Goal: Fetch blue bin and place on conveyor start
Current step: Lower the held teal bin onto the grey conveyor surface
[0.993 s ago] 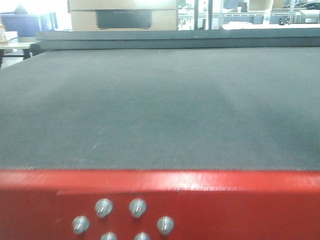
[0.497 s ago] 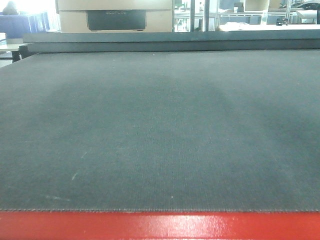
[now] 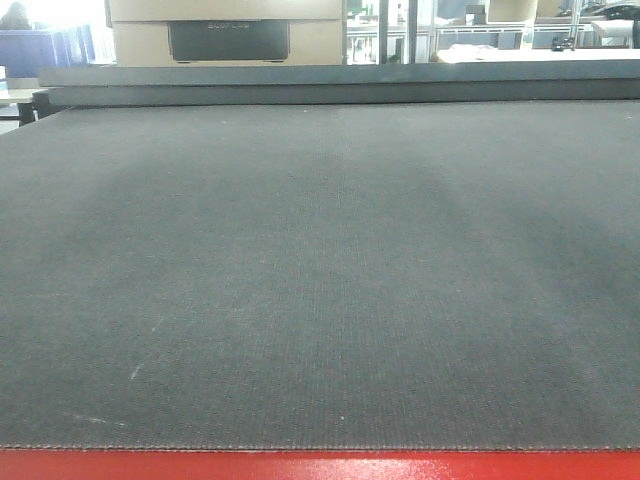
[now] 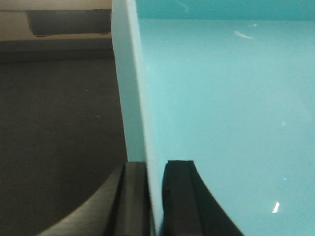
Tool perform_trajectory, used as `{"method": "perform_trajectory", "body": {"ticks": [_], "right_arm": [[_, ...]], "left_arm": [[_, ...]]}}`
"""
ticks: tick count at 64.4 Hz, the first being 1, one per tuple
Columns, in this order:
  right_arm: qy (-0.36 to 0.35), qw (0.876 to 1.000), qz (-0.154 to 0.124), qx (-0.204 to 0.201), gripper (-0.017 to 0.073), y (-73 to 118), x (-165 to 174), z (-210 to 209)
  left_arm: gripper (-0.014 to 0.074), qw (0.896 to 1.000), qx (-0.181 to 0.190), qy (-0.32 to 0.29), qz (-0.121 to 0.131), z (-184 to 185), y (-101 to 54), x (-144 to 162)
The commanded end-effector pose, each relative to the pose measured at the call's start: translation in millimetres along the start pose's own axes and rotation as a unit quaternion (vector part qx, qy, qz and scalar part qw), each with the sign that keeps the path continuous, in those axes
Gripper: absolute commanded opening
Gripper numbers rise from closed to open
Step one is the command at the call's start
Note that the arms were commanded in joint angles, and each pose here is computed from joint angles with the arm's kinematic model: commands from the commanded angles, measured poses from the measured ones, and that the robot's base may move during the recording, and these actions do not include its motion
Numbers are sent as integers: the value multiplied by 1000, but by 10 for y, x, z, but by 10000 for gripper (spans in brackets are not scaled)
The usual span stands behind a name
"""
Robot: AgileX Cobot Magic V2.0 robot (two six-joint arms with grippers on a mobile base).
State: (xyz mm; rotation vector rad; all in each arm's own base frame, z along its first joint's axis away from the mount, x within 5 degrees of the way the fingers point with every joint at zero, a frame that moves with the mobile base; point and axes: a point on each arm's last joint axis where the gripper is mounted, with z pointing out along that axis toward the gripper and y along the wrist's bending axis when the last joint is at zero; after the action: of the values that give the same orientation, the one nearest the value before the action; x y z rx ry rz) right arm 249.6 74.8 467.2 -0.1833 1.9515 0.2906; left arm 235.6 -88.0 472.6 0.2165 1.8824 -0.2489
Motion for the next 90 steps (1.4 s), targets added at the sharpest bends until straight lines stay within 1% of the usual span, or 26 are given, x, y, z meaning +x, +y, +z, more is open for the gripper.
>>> {"method": "perform_trajectory", "body": {"ticks": [1,51,58,63,70,78,86,90], "right_arm": [[-37,999,-5,-7,-153,15,-81,-60],[-42,999,-5,-7,-153,16,-88,-61],[-38,999,3,-14,-153,27,-81,-60],[-29,999,5,-15,-153,30,-69,-63],[4,1000,5,-13,-153,26,-1,-54],[58,998,6,-8,-153,0,211,67],[104,994,9,-2,-153,-44,511,321],[129,992,11,2,-153,-71,683,473]], "left_arm": [[-111,999,17,-35,-7,-52,-37,-76],[-111,999,18,-40,-7,-53,-38,-84],[-111,999,17,-32,-7,-52,-35,-70],[-111,1000,15,-13,-10,-50,-33,-36],[-111,999,5,33,-9,-16,-9,81],[-111,997,-1,79,-4,138,3,328],[-111,991,-4,132,2,421,12,729],[-111,987,-9,159,-2,567,40,917]]}}
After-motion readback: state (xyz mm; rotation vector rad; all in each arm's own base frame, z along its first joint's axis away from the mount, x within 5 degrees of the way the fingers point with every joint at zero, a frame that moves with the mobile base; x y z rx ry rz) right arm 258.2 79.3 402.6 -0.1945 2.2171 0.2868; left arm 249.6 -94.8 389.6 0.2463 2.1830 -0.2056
